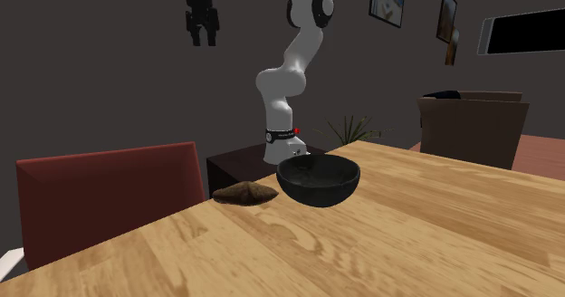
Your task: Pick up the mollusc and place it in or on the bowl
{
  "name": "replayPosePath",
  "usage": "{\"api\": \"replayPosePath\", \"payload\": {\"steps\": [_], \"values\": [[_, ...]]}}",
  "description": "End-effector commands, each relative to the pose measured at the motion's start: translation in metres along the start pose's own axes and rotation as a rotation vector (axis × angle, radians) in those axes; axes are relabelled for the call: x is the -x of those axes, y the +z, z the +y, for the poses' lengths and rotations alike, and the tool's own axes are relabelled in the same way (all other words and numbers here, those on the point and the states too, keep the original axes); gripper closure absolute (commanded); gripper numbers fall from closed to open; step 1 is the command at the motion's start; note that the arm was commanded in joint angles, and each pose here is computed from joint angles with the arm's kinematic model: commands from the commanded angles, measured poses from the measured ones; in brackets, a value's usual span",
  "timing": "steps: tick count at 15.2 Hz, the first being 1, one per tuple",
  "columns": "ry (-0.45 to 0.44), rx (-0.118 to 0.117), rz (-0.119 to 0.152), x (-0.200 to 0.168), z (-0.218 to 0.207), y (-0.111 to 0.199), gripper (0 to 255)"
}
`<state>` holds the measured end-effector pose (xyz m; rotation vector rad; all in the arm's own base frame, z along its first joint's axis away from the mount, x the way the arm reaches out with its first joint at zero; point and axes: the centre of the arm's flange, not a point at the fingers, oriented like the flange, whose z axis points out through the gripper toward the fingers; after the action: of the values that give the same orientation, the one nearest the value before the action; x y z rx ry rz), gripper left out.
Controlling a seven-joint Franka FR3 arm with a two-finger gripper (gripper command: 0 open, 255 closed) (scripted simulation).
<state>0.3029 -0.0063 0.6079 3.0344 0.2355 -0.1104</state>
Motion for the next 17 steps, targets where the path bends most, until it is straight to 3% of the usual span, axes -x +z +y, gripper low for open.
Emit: {"api": "replayPosePath", "payload": {"steps": [1,17], "values": [[0.000,0.000,0.000,0.000,0.000,0.000,0],[0.200,-0.232,-0.222,-0.107,-0.110,0.136,0]]}}
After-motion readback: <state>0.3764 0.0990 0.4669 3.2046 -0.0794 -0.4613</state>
